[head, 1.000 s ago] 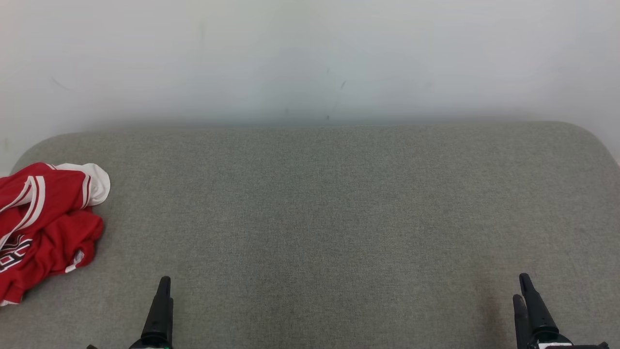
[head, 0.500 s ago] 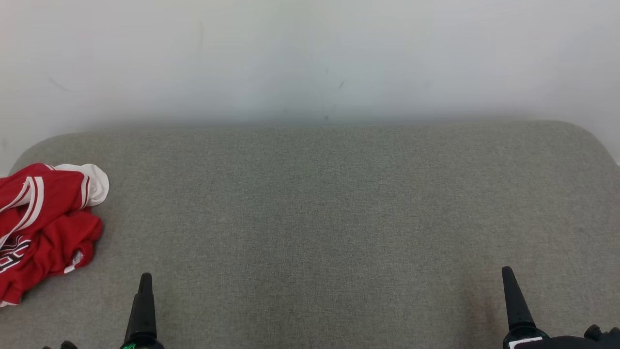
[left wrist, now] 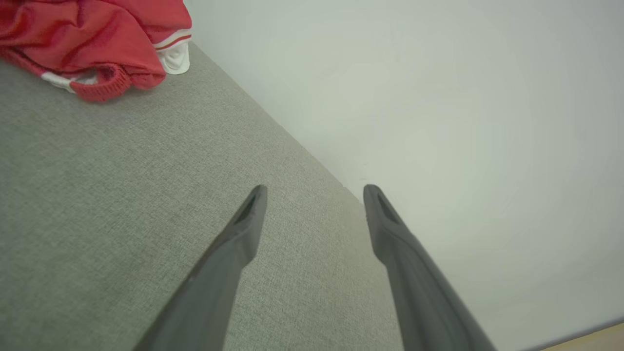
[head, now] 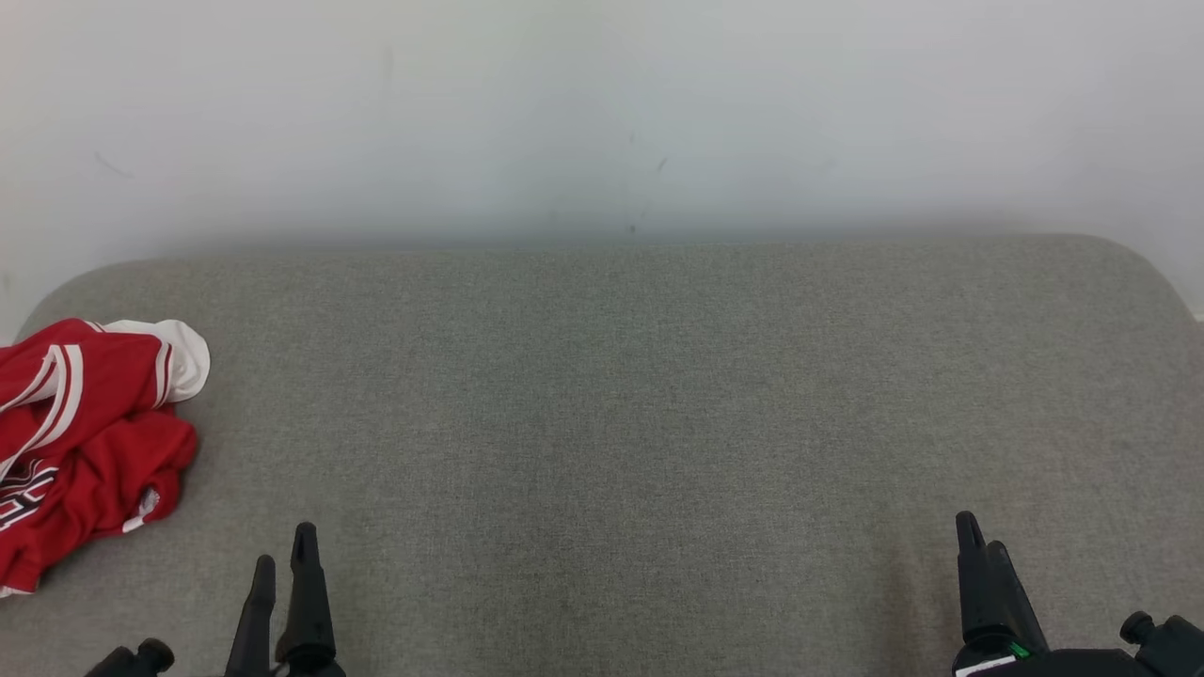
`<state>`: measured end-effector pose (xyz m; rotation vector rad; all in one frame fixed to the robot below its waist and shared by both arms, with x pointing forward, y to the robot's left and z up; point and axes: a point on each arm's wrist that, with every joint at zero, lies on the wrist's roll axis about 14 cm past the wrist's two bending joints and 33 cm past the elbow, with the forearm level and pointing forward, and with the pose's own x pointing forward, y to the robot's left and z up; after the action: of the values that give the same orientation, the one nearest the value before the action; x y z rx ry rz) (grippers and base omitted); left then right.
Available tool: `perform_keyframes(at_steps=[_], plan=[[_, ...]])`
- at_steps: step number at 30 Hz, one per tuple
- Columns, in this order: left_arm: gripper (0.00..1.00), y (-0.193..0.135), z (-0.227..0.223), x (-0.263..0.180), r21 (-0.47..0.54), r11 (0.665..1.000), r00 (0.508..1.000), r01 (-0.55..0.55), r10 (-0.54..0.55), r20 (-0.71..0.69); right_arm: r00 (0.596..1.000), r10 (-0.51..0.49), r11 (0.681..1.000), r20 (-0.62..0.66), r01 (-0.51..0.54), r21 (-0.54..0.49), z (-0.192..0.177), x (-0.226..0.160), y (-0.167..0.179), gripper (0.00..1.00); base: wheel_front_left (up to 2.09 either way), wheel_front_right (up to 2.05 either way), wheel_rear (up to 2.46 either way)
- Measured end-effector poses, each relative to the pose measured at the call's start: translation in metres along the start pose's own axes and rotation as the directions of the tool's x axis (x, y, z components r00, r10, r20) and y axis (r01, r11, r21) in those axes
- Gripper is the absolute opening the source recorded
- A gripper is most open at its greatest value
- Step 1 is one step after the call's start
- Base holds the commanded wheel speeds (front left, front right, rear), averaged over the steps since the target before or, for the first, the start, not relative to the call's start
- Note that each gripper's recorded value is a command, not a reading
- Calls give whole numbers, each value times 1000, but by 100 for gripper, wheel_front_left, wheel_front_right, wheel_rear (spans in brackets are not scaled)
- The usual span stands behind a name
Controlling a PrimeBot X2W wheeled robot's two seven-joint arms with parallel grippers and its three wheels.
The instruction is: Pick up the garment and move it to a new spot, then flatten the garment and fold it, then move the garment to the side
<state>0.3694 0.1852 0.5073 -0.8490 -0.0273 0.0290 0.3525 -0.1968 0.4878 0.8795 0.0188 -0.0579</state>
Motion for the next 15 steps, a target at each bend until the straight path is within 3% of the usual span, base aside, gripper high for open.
perform_keyframes(at_steps=[3,15], plan=[[100,0,-5,-4,106,994,1000,0,1,-15,1000,7,997,4,-7,-73,1,0,1,100,0,0,0],[100,-11,-8,-4,300,953,999,36,-34,-12,1000,22,961,0,-21,-276,-1,-1,2,100,0,0,0]])
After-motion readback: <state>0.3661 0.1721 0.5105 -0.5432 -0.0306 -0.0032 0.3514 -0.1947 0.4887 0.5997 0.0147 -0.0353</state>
